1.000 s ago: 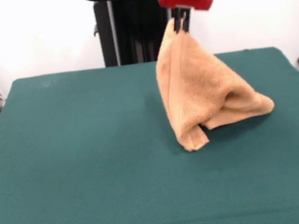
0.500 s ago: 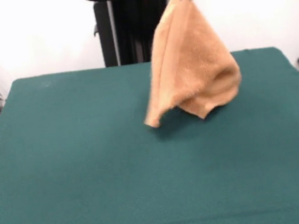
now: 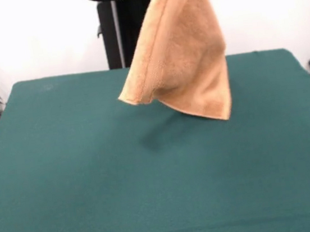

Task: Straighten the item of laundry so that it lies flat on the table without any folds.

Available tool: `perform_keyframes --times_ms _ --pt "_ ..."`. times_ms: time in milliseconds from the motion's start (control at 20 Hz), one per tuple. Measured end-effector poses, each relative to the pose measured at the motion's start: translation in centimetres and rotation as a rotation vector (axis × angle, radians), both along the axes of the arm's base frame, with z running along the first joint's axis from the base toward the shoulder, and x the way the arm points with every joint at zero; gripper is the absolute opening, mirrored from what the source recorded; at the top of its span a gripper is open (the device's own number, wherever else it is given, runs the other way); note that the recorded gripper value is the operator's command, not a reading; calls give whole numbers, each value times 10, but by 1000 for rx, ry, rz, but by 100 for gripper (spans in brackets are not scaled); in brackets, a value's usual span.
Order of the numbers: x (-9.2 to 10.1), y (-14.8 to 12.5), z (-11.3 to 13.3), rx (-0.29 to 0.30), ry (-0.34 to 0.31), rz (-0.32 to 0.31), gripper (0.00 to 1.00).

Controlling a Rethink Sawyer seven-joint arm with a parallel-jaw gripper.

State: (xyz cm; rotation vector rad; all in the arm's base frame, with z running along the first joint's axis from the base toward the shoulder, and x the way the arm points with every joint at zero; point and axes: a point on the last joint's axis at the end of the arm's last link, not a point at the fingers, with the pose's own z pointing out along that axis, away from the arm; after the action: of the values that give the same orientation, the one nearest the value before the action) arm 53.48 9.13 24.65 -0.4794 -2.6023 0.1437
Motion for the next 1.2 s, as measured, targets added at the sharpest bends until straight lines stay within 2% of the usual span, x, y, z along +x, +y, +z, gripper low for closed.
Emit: perform_keyframes --times_ms 200,550,750,950,1100,1200 --pt "17 -19 20 -8 14 -32 0" --pt "45 -72 50 -20 -9 -120 0" --pt "45 -117 50 -30 -14 -176 0" --pt "35 -172 45 -67 -6 -229 0" --pt "30 -192 43 -87 -1 -244 0" --pt "29 -193 42 -91 0 -244 0"
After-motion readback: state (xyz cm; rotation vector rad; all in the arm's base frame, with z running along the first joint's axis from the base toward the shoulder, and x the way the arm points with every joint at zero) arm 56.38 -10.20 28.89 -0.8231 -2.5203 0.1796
